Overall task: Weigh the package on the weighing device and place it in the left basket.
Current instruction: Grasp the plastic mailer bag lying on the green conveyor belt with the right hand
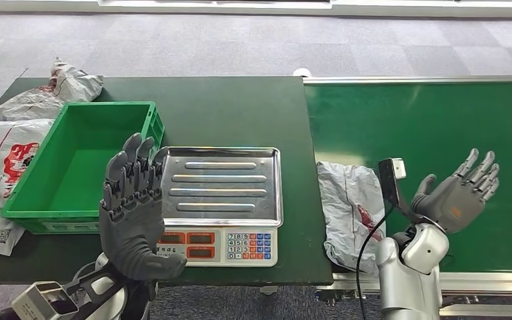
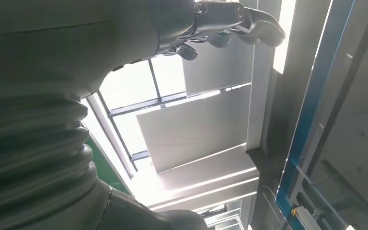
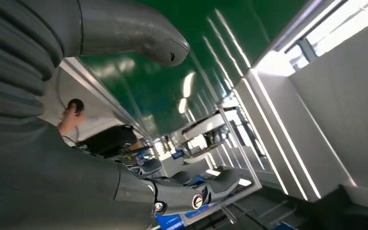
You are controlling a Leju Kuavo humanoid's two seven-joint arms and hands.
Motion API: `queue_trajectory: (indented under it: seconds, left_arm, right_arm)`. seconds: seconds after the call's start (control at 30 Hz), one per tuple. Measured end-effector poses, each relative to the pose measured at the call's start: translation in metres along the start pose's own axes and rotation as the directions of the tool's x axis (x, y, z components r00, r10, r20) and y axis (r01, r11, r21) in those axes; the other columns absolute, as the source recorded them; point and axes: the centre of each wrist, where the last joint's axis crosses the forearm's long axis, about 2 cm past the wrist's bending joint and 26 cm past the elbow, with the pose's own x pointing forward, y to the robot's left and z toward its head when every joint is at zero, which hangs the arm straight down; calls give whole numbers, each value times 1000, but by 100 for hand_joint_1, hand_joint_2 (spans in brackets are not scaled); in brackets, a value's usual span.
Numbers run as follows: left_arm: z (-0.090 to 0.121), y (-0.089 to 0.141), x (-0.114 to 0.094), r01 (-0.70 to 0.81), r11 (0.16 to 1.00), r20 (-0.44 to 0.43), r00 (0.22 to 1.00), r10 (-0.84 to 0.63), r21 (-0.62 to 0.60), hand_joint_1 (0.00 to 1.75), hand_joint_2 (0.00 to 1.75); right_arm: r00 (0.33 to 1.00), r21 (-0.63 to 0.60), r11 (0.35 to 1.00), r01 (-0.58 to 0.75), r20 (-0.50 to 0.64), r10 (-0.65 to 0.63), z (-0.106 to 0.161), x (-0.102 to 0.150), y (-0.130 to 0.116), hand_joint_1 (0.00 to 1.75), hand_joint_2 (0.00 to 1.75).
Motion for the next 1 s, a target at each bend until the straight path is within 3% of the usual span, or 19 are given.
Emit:
queue_trajectory:
  seconds: [0.1,0.2,0.47,0.63,1.0]
  left_arm:
    - [1,0,1,7,1000,1,1000,-7,3,0,175]
    - [2,0,3,5,1000,0,1000,-5,-1,0,175]
    - [2,1,3,11,1000,-4,1000,-11,-14,0,175]
    - [1,2,3,15,1000,-3,1000,-15,-15,0,175]
    - [-3,7,3,35,999,7,999,-35,-24,0,175]
  right_arm:
    - [991,207,976,-68,-95,89,9,-13,25,0,175]
    - [972,424,896,-129,-123,198,24,-29,49,0,175]
    - [974,657,749,-89,-99,202,54,-56,76,0,175]
    - [987,723,691,5,-115,112,49,-52,79,0,175]
    - [962,800,568,193,-41,-268,51,-58,82,0,175]
